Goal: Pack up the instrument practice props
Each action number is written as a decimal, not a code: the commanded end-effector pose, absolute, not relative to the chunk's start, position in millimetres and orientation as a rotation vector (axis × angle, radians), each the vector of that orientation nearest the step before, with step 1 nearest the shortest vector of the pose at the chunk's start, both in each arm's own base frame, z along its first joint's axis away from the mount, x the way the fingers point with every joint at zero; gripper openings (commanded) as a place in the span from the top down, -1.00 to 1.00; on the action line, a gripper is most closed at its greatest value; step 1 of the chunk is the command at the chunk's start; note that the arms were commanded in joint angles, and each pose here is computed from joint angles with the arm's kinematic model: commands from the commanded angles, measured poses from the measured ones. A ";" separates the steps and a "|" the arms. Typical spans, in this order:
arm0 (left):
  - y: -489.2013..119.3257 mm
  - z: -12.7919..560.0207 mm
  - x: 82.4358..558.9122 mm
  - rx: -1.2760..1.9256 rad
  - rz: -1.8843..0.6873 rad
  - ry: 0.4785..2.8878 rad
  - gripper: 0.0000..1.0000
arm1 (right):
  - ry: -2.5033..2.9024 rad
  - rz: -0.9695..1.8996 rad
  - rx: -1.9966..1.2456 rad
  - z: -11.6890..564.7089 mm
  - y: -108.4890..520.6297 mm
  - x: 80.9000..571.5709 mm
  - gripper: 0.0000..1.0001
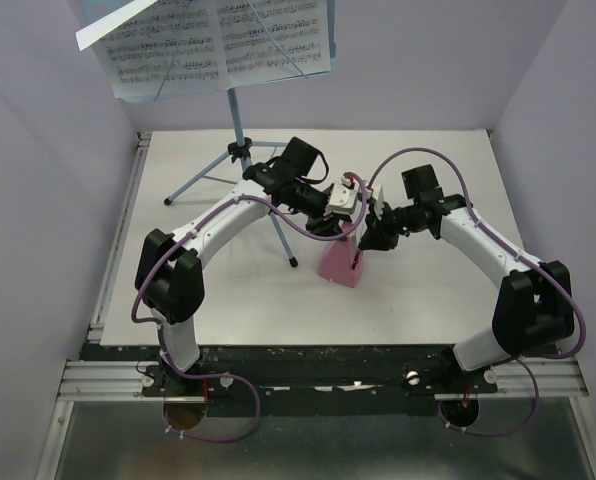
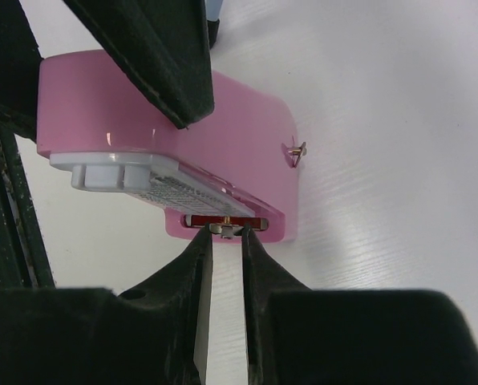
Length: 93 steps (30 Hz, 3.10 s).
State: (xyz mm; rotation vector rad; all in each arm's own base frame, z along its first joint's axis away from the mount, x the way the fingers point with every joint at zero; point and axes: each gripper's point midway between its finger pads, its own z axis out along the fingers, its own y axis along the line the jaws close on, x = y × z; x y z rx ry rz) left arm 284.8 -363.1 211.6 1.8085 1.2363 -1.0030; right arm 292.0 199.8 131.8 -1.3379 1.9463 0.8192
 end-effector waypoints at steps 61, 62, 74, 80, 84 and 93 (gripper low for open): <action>-332.4 232.6 306.6 1.694 -0.679 1.259 -0.98 | 1.938 0.874 -1.322 164.7 217.3 252.3 -0.33; -327.0 232.0 305.2 1.690 -0.675 1.279 -0.98 | 1.942 0.861 -1.324 165.6 215.0 251.9 -0.34; -223.1 203.7 264.8 1.543 -0.524 1.558 -0.98 | 1.801 0.555 -1.092 257.0 189.1 270.5 -0.77; -165.4 152.0 280.7 1.105 -0.476 2.074 -0.96 | 1.797 0.648 -1.090 276.2 200.1 265.7 -0.88; -135.3 125.9 291.4 0.698 -0.431 2.374 -0.90 | 1.819 0.656 -1.091 274.5 200.9 267.5 -0.89; -110.1 79.4 323.8 0.307 -0.308 2.606 -0.87 | 1.744 0.536 -1.242 267.8 211.7 269.8 -0.85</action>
